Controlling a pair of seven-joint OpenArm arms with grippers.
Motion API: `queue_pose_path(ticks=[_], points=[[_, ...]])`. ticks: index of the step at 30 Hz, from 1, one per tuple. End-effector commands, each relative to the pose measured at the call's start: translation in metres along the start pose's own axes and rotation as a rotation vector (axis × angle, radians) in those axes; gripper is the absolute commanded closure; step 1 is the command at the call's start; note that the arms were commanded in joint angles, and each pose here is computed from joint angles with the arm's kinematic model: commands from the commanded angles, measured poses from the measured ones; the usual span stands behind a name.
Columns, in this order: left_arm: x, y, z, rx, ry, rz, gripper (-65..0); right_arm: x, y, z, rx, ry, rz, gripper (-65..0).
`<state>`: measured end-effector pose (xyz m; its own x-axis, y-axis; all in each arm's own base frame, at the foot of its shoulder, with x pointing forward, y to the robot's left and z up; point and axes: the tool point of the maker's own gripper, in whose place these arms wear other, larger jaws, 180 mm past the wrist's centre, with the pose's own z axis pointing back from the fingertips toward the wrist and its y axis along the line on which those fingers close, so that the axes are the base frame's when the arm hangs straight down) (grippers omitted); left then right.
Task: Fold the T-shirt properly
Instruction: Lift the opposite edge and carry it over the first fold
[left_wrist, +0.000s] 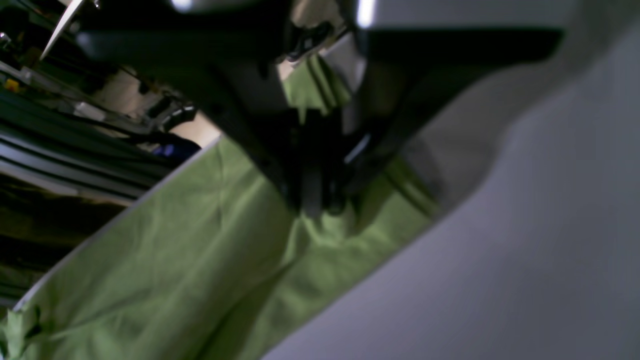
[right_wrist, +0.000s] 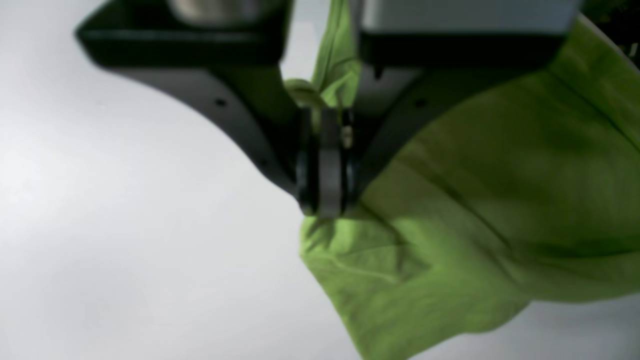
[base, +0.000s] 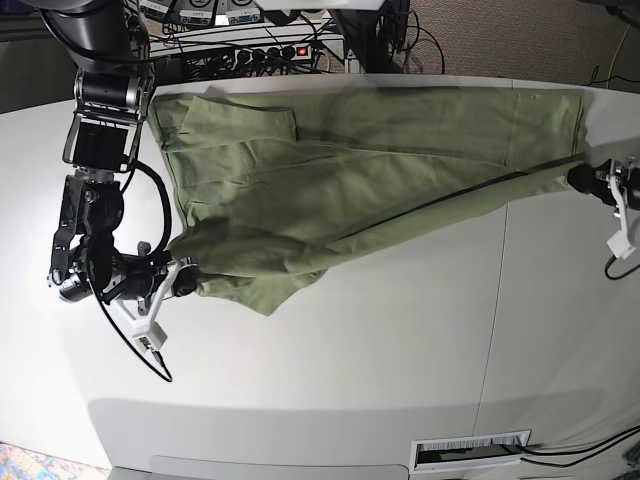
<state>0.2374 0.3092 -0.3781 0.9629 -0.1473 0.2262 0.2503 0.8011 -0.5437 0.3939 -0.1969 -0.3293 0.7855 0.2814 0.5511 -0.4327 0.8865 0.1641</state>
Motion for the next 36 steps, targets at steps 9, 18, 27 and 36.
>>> queue_pose_path(ticks=[9, 18, 27, 36], points=[[-0.023, 0.005, 0.005, 0.011, 0.041, 0.025, 0.0, 0.012, 0.011, 0.006, 0.070, -0.077, -0.006, 0.0], [-0.029, 0.005, 0.002, 0.007, 0.051, 0.033, 0.0, -0.018, 0.016, -0.004, 0.088, -0.023, -0.032, 0.0], [-0.029, 0.009, 0.009, 0.024, 0.054, 0.033, 0.0, -0.013, 0.015, 0.008, 0.133, -0.070, -0.049, 0.0], [-0.030, 0.016, 0.025, 0.062, 0.061, 0.033, 0.0, 0.002, -0.030, 0.064, 0.041, -0.184, -0.027, 0.0]])
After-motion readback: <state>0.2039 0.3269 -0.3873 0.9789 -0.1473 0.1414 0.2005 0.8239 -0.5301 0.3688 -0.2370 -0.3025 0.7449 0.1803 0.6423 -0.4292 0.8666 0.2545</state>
